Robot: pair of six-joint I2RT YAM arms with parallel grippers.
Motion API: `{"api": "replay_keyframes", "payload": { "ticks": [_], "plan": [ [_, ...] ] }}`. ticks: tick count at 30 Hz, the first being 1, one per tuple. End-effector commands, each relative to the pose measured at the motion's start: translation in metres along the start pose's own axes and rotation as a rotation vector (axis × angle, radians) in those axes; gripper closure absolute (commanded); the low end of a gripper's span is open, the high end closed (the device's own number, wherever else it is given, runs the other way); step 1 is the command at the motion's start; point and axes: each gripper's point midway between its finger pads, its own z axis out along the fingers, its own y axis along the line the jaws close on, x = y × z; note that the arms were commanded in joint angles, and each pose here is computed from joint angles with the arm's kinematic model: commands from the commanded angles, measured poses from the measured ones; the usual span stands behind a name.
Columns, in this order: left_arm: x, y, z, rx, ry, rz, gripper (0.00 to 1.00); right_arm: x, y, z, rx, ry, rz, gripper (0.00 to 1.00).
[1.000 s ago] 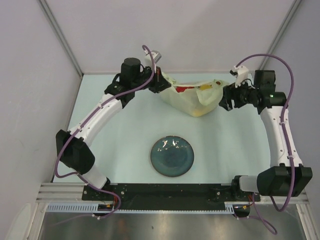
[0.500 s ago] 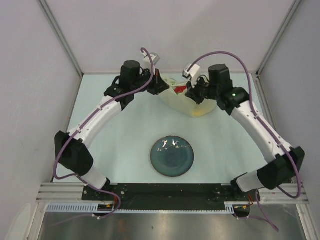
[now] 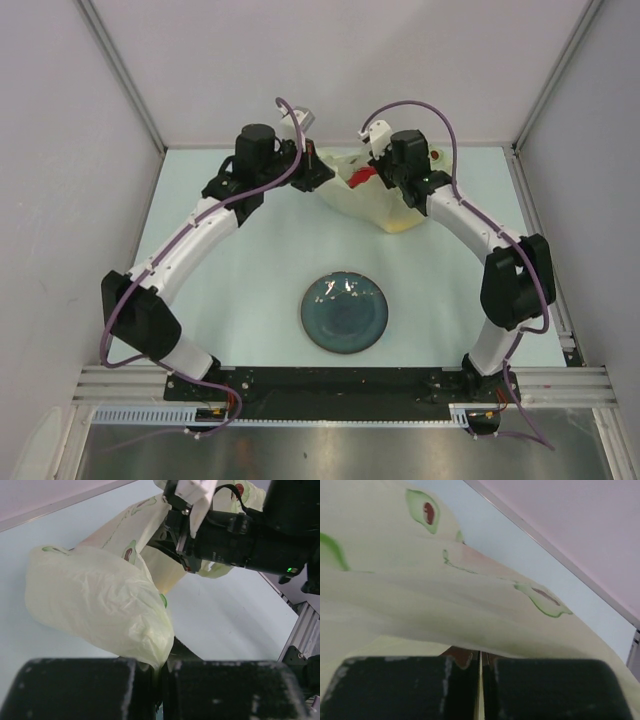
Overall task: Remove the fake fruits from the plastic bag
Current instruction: Adjust the plastic bag at the center of the board.
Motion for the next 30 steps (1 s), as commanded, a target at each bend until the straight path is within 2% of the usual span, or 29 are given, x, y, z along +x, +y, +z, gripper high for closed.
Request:
{"api": "replay_keyframes", "payload": {
  "ticks": [1,5,6,9,10,14,17,23,28,30],
  "plan": [
    [-0.012,-0.008,-0.011,0.009,-0.052,0.041,1.0,0.003,-0.023,0.012,0.115,-0.02,-0.021,1.0],
    [-0.011,-0.004,-0.009,-0.01,-0.054,0.034,1.0,0.042,0.011,0.006,-0.039,0.077,-0.049,1.0],
    [-0.011,-0.002,-0.009,-0.016,-0.054,0.032,1.0,0.07,0.031,-0.003,-0.125,0.151,-0.049,1.0],
    [-0.009,0.0,-0.006,-0.021,-0.051,0.03,1.0,0.088,0.073,-0.038,-0.285,0.185,-0.037,1.0],
    [-0.009,0.001,-0.006,-0.025,-0.051,0.026,1.0,0.109,0.097,-0.051,-0.349,0.225,-0.04,1.0],
    [-0.002,0.004,0.0,-0.025,-0.038,0.012,1.0,0.115,0.124,-0.088,-0.422,0.21,-0.033,1.0],
    [0.005,0.005,0.003,-0.017,-0.02,-0.002,1.0,0.084,0.104,-0.092,-0.358,0.108,0.012,1.0],
    [0.02,0.013,0.009,-0.033,0.014,-0.022,1.0,0.044,0.073,-0.083,-0.29,0.01,0.053,1.0],
    [0.025,0.015,0.011,-0.037,0.022,-0.012,1.0,0.046,0.069,-0.062,-0.263,0.014,0.027,1.0],
    [0.031,0.02,0.011,-0.059,0.035,-0.009,1.0,0.068,0.048,-0.046,-0.164,0.083,0.022,1.0]
  ]
}}
